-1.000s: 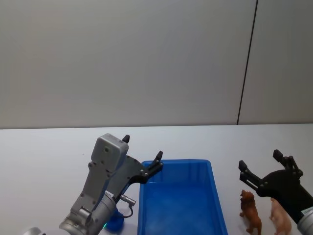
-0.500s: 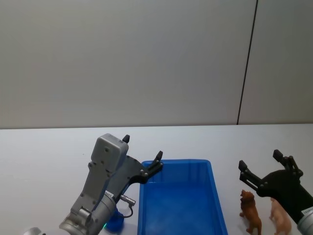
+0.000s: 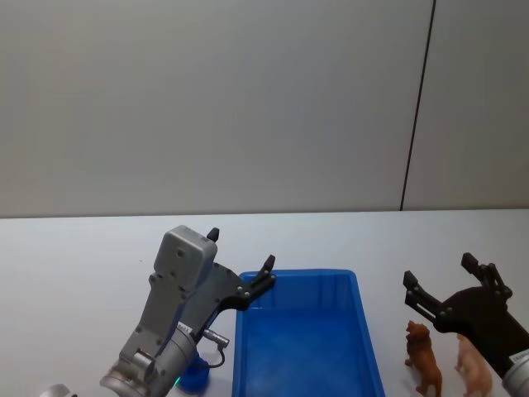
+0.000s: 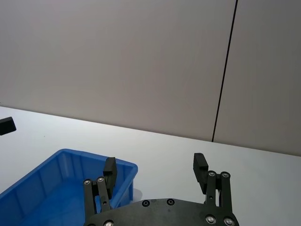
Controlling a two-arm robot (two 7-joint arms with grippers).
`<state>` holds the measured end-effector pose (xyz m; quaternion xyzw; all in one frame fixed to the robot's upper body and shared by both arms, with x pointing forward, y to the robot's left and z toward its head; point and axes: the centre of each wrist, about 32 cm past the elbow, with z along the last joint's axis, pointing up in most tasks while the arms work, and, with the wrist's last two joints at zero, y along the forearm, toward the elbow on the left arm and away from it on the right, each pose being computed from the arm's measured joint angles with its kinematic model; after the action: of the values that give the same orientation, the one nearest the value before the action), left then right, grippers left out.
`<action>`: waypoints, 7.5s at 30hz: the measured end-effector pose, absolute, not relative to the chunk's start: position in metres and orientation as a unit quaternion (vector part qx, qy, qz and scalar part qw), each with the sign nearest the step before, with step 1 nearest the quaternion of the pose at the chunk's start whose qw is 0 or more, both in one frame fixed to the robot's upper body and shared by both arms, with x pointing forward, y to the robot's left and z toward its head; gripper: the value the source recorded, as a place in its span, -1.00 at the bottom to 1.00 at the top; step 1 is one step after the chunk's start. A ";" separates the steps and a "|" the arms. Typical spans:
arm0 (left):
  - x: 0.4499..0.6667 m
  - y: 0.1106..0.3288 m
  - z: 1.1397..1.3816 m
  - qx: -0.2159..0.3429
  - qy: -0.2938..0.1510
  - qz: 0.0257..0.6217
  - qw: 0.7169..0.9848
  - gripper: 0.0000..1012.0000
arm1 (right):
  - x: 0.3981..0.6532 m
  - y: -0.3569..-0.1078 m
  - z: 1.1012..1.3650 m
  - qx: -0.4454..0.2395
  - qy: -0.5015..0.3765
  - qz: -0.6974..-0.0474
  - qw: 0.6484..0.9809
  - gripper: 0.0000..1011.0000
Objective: Pick up the two dolls from the table and place them into the box.
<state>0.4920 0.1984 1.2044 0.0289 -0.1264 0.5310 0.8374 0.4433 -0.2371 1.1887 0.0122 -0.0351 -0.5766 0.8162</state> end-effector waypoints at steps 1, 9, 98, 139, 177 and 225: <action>0.492 0.198 1.204 0.029 -0.126 0.531 0.837 0.98 | 0.443 -0.237 1.189 0.012 -0.035 -0.577 0.816 0.98; 0.492 0.198 1.204 0.029 -0.126 0.531 0.837 0.98 | 0.443 -0.241 1.188 0.006 -0.033 -0.586 0.809 0.98; 0.492 0.198 1.204 0.029 -0.126 0.531 0.837 0.98 | 0.433 -0.242 1.135 -0.126 0.050 -0.651 0.747 -0.25; 0.492 0.198 1.204 0.029 -0.126 0.531 0.837 0.98 | 0.466 -0.192 1.178 0.000 -0.012 -0.465 0.885 -0.22; 0.492 0.198 1.204 0.029 -0.126 0.531 0.837 0.98 | 0.468 -0.177 1.177 -0.047 -0.002 -0.497 0.867 0.98; 0.492 0.198 1.204 0.029 -0.126 0.531 0.837 0.98 | 0.444 -0.217 1.134 -0.146 0.066 -0.588 0.793 0.64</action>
<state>0.4920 0.1984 1.2044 0.0289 -0.1264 0.5311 0.8374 0.4436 -0.2171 1.1339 -0.1456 0.0660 -0.5878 0.7931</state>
